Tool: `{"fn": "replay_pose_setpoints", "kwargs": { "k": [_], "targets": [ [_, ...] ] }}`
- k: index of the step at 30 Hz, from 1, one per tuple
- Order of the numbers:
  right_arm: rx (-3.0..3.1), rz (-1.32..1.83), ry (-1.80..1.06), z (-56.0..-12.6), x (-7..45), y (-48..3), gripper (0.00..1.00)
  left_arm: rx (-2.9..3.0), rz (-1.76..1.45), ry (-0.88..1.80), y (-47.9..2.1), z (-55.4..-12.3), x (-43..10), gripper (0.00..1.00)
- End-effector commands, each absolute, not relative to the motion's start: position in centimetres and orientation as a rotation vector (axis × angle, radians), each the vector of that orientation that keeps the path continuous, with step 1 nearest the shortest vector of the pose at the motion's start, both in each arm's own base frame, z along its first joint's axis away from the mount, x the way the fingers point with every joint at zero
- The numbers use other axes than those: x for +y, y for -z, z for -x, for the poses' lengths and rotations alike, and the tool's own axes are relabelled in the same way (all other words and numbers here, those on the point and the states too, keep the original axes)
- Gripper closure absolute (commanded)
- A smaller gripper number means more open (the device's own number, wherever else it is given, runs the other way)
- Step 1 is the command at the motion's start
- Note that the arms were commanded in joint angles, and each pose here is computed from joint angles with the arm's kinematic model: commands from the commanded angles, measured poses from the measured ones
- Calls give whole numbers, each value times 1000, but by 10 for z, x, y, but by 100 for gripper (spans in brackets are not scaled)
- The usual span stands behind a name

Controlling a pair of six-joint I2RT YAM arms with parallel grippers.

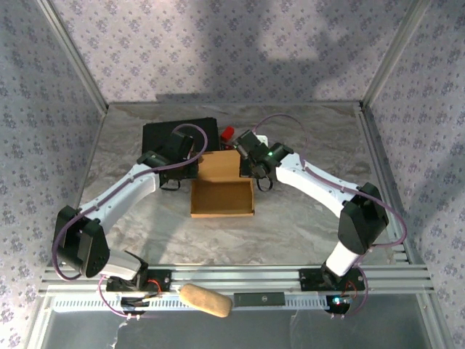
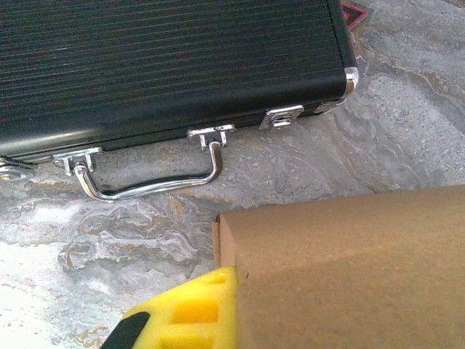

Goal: Fold the paper box

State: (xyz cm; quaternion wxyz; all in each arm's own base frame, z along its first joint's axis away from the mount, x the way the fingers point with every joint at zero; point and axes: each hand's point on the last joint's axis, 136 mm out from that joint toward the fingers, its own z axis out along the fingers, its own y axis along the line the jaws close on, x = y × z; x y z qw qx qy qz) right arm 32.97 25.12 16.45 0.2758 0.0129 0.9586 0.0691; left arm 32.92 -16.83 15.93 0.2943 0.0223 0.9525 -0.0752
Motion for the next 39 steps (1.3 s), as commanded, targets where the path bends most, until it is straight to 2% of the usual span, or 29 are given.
{"fn": "replay_pose_setpoints", "kwargs": {
  "k": [1,10,20,30,39],
  "targets": [
    [2584,-95,-304,-324,270,-169,100,2452,-20,380,-180,-333,-193,96],
    [2600,-279,-425,-331,281,-174,100,2428,-8,397,-189,-337,-196,96],
    [2588,-377,-413,-335,281,-175,100,2438,23,403,-192,-337,-196,96],
    [2485,-310,-466,-313,272,-159,100,2353,65,486,-180,-315,-188,96],
    [2487,-221,-378,-281,265,-144,100,2314,68,524,-172,-290,-196,95]
  ]
}}
